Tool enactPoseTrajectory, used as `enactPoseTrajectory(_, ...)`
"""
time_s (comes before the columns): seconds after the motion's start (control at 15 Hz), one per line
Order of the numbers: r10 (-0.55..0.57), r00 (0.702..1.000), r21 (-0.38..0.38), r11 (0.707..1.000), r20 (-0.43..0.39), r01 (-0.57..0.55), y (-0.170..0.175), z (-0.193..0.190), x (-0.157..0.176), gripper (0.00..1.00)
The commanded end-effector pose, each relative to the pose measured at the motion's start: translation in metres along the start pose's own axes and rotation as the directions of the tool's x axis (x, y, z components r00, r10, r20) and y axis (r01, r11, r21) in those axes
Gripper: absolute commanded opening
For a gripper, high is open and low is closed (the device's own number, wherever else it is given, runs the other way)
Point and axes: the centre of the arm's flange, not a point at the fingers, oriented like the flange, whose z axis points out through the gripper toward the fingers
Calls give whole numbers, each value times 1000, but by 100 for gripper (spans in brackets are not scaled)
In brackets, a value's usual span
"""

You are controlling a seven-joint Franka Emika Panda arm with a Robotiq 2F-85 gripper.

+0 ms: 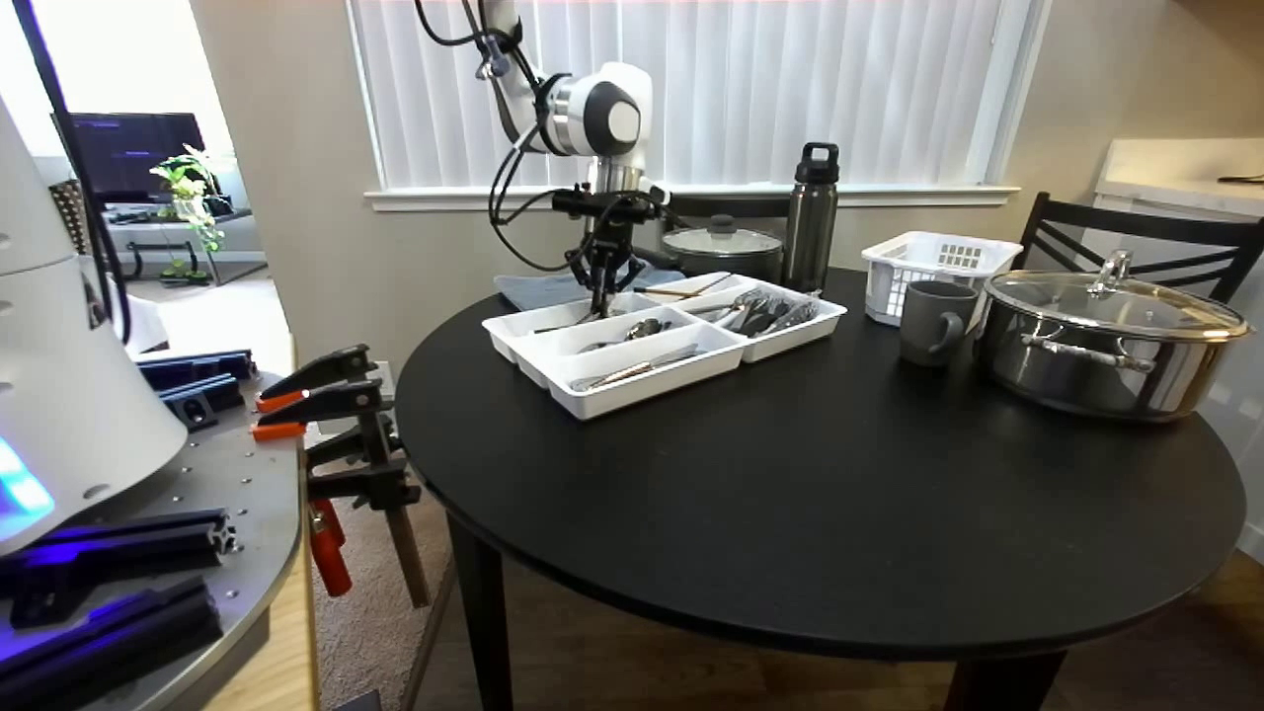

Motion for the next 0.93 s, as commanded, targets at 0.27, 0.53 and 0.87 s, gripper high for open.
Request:
enactPoseTrajectory(0.27,132,990,17,991,-55,-132,-18,-63,-29,1)
enactPoseTrajectory(0.53,219,972,59,975,-89,-214,-12,-76,-34,1)
enactPoseTrajectory(0.87,348,932,152,931,-102,-331,9,-118,-46,1)
